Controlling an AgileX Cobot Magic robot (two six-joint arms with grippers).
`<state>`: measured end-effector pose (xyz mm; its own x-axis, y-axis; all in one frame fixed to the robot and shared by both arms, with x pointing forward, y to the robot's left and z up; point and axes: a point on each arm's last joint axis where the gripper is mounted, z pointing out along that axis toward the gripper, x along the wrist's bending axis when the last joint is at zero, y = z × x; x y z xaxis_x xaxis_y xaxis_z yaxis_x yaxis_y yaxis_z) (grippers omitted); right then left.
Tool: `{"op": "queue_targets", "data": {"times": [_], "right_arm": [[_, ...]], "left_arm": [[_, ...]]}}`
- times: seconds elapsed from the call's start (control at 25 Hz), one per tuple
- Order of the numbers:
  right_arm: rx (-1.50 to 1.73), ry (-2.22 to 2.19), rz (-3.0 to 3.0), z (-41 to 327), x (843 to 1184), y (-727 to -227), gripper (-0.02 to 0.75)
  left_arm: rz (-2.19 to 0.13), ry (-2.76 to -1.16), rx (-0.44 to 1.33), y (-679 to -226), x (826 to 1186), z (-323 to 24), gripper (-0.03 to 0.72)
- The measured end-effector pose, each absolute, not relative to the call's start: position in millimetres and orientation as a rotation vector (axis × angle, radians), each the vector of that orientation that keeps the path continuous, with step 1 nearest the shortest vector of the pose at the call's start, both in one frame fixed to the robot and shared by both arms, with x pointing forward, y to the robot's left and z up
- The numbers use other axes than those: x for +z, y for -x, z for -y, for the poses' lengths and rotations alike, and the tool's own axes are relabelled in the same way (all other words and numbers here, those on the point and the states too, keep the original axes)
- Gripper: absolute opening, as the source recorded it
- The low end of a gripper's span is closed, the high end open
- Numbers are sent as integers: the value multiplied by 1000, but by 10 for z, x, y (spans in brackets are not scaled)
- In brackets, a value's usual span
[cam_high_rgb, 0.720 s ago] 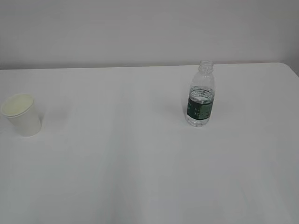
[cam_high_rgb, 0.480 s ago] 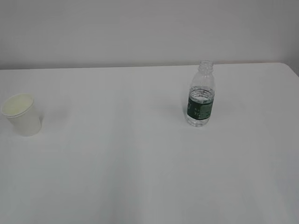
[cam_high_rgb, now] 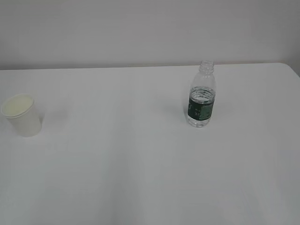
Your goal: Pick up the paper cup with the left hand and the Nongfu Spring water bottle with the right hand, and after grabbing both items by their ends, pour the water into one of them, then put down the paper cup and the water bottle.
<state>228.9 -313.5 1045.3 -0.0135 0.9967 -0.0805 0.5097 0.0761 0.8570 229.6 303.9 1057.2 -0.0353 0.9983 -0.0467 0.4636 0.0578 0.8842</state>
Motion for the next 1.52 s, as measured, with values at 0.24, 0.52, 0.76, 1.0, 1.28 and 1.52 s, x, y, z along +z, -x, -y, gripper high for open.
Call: {"op": "queue_targets", "data": {"times": [0.24, 0.52, 0.76, 1.0, 1.28, 1.52], "right_arm": [[839, -1527, -1620, 3135, 10453, -2289, 582], [839, -1527, -1620, 3135, 10453, -2289, 582], [839, -1527, -1620, 3135, 10453, -2289, 582], [839, -1527, -1620, 3135, 10453, -2289, 582], [839, -1527, -1620, 3135, 10453, -2289, 581], [873, -1494, -1588, 3134, 10516, -2290, 579]], "left_arm": [[-1599, -1500, 917, -2296, 10572, -3039, 583], [-1599, -1500, 917, -2296, 10572, -3039, 583], [-1599, -1500, 917, -2296, 10572, -3039, 583], [-1599, -1500, 917, -2296, 10572, -3039, 583], [-1599, -1500, 919, -2296, 10572, -3040, 583], [-1588, -1490, 936, -2294, 10597, -3045, 583]]}}
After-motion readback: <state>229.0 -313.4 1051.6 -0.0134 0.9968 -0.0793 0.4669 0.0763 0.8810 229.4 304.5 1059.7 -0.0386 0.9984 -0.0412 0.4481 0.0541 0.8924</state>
